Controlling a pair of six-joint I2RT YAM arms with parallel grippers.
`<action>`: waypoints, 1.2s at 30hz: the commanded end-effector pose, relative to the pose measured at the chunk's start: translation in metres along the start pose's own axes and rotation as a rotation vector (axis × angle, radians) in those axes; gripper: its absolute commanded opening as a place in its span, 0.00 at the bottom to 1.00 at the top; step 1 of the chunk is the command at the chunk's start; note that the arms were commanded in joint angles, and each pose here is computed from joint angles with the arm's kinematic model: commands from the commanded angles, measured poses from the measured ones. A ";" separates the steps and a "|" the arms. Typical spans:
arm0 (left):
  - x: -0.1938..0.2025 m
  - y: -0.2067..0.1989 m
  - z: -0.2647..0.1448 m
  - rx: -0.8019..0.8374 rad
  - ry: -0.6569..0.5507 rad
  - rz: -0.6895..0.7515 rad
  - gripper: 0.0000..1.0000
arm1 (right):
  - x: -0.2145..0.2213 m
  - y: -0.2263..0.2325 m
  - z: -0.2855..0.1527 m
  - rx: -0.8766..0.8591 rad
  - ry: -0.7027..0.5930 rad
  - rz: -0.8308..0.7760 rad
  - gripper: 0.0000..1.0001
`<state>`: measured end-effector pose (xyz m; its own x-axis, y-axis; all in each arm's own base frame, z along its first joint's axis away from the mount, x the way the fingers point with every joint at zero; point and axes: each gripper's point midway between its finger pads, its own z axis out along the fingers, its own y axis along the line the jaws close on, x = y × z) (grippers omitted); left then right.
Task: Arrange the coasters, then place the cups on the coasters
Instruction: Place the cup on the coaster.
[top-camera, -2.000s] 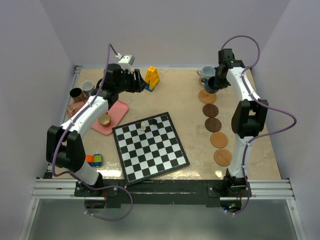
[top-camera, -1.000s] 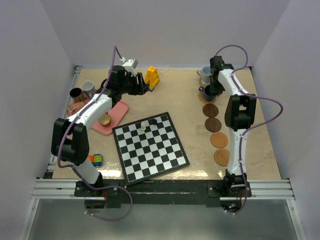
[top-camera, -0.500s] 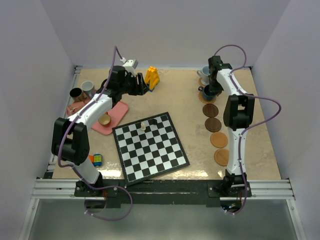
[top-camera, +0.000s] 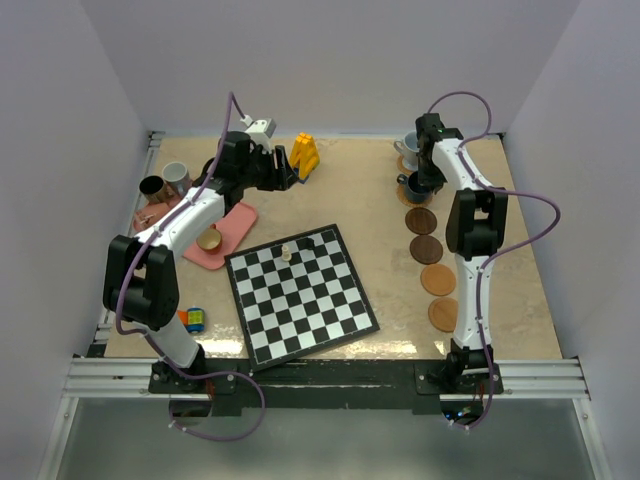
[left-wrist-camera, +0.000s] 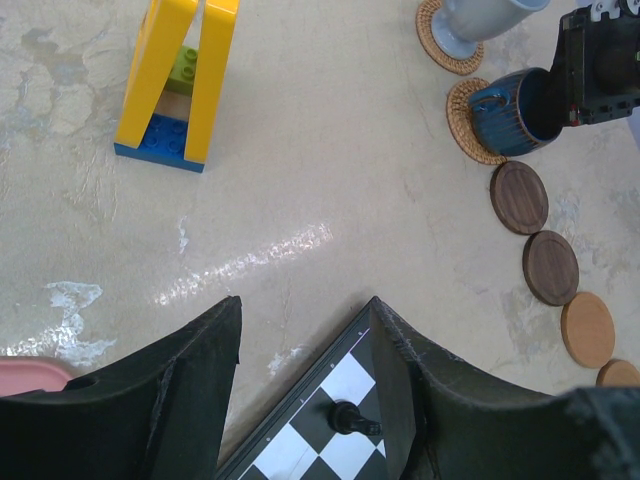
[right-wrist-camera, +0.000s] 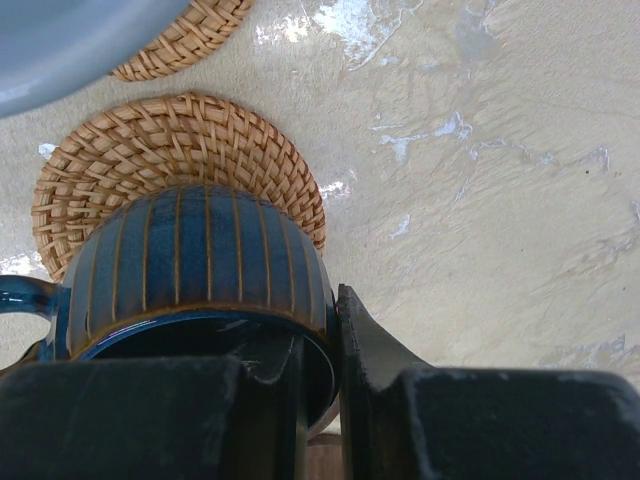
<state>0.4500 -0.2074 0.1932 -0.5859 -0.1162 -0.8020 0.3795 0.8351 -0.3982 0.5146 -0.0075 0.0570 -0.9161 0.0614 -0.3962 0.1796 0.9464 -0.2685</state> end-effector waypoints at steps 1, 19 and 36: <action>-0.014 -0.002 -0.002 0.008 -0.026 0.009 0.59 | -0.021 -0.003 -0.008 0.023 -0.068 0.032 0.00; -0.012 -0.001 -0.001 0.008 -0.010 0.008 0.59 | -0.025 0.000 -0.010 0.007 -0.080 0.037 0.37; -0.022 0.001 -0.022 -0.040 -0.079 0.036 0.60 | -0.059 0.011 -0.066 -0.171 -0.252 0.094 0.66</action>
<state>0.4476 -0.2025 0.1866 -0.6027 -0.1128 -0.7900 0.3523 0.8506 -0.3903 0.5327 0.0047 0.0683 -0.8805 0.0692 -0.4690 0.1785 0.9649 -0.1927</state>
